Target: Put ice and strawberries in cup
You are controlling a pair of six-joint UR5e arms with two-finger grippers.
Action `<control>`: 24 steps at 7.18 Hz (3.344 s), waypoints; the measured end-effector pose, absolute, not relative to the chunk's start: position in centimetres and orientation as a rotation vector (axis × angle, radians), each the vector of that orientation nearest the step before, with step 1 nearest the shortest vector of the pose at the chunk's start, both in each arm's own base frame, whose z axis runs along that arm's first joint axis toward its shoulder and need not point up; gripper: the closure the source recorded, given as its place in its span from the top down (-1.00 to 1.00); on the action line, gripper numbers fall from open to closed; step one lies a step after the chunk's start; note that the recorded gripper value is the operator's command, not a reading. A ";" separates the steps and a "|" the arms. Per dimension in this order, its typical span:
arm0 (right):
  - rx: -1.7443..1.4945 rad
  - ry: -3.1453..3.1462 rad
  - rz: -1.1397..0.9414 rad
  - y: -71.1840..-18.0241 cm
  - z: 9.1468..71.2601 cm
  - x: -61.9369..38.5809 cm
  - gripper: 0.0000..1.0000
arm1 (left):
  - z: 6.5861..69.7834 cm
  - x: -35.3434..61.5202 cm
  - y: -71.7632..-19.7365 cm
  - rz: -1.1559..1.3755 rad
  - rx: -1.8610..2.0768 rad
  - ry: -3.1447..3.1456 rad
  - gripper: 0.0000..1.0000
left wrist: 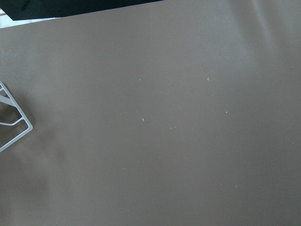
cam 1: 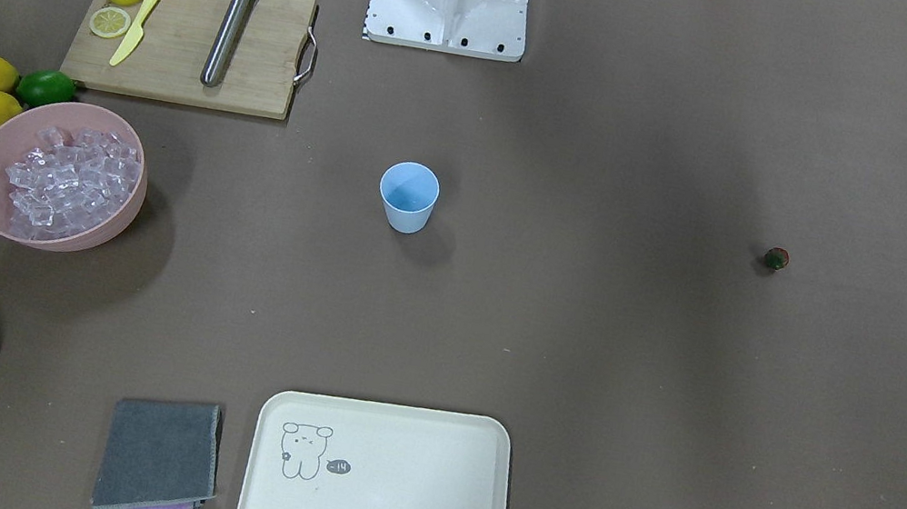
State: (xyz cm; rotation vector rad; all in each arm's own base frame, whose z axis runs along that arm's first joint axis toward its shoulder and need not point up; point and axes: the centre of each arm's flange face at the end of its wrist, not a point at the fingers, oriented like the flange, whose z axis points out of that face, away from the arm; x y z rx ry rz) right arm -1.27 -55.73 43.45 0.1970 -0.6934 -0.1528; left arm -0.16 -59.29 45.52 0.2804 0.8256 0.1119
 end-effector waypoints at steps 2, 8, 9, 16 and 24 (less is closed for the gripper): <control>0.200 -0.696 -0.153 -55.6 43.3 -1.3 0.99 | 46.2 -0.1 -59.3 0.107 0.267 0.820 0.95; 0.206 -0.710 -0.159 -54.9 42.9 -1.3 0.98 | 46.6 -0.1 -59.3 0.104 0.261 0.818 0.95; 0.206 -0.722 -0.160 -54.7 42.7 -1.3 0.98 | 46.4 -0.1 -59.4 0.105 0.263 0.818 0.95; 0.119 -0.906 -0.093 -52.6 38.5 -15.5 0.72 | 45.0 -0.4 -59.4 0.110 0.292 0.818 0.95; 0.088 -0.725 -0.230 -49.6 42.4 -27.7 0.47 | 43.9 -0.5 -60.8 0.101 0.323 0.744 0.95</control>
